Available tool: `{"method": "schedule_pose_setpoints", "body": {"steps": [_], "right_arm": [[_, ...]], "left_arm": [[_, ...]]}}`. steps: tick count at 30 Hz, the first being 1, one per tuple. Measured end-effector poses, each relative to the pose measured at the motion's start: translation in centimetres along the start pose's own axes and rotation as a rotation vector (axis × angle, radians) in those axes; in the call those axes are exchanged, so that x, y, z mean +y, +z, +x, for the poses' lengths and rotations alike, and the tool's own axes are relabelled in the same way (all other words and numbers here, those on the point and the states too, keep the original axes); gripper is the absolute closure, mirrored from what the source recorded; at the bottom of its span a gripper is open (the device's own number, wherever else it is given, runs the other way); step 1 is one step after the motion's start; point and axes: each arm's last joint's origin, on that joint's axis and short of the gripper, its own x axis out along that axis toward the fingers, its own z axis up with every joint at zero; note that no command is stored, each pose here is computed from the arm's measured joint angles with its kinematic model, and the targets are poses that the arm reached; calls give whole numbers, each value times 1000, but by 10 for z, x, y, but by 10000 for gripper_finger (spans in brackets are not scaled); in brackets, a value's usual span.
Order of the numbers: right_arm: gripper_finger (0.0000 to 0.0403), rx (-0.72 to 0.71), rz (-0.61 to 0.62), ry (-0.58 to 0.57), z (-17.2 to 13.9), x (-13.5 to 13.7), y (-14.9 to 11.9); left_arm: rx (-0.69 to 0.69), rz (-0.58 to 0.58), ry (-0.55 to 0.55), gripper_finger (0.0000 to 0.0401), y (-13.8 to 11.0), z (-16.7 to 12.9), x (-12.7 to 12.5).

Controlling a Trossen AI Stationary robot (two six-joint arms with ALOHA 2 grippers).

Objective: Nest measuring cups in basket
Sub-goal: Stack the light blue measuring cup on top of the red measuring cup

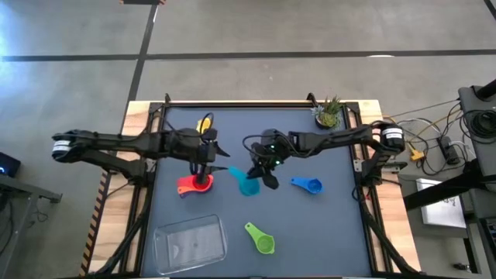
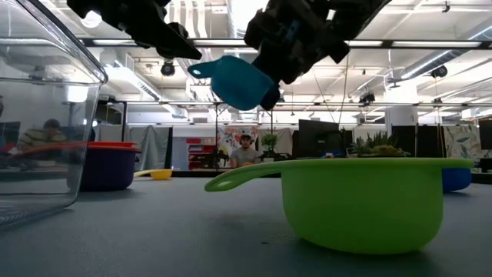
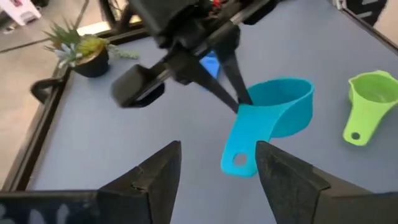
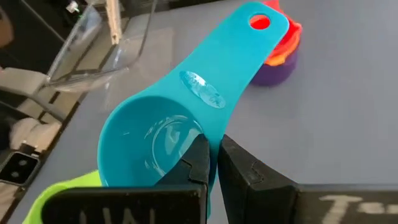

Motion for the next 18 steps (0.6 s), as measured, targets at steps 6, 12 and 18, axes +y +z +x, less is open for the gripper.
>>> {"method": "schedule_pose_setpoints", "body": {"steps": [6,12,18], "right_arm": [[394,-8,11,27,4,-5,7],[394,-13,14,21,4,-8,8],[394,-12,23,22,4,-8,8]], "left_arm": [[42,5,-39,214,-5,10,-5],[62,-9,-108,214,-8,16,-9],[80,-22,-116,214,-11,20,-9]]}}
